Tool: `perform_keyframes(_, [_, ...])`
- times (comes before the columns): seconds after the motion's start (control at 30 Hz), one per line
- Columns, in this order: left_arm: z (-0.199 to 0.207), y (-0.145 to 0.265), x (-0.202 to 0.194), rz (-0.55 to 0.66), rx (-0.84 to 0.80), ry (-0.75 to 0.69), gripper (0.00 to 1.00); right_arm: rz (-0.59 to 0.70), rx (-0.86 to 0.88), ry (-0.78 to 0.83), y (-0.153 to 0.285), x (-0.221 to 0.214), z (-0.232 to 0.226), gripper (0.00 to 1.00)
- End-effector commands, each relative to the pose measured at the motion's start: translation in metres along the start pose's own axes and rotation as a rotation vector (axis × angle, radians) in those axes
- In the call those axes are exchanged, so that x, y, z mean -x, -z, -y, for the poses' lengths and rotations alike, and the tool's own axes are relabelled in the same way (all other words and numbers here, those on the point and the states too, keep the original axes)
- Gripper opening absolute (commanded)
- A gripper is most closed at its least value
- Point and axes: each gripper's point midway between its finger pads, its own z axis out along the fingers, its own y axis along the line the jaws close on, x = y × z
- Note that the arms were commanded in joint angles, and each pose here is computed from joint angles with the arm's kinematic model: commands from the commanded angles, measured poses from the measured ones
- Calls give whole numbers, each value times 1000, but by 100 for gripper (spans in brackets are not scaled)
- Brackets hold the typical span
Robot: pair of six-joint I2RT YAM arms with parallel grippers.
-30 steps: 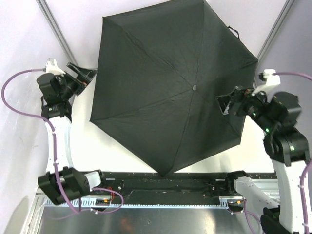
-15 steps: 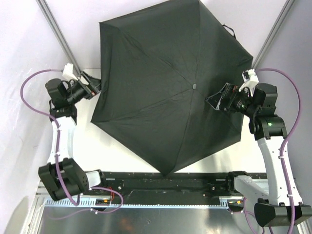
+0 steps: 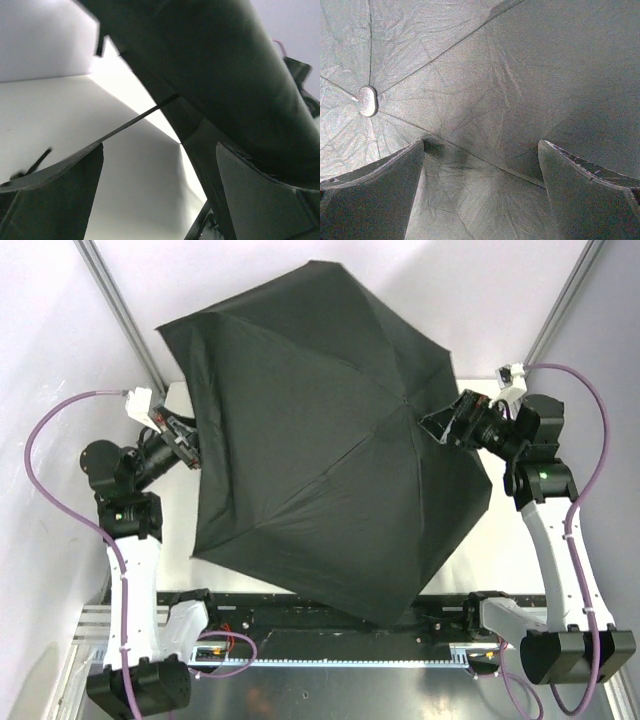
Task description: Put away the umbrella
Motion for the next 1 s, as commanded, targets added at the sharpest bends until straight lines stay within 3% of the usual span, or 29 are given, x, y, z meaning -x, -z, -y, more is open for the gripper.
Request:
perform_keyframes(0.0, [56,5,6,22,-121,-82,99,18,126,-42,-26,13,-20,99])
perform_keyframes(0.13, [77,9,12,43,-151,-101,99,45,132,-62,-47,27,-15,99])
perform_keyframes(0.27, [52,7,20,126,-10,118,96,77,58,-40,-60,41,3,99])
perform_keyframes(0.43, [27,2,35,272,74,349,99,92,-23,-28,-76,62,28,99])
perform_keyframes(0.6, [35,-14,64,296,33,312,99,10,-351,92,-78,87,60,99])
perform_keyframes(0.73, [25,-25,67,279,33,313,97,23,-591,143,-31,115,69,99])
perform_keyframes(0.87, [3,-29,55,275,78,347,97,80,-410,95,8,95,17,99])
perform_keyframes(0.97, [-6,-34,52,262,85,351,98,25,-300,41,25,53,-10,99])
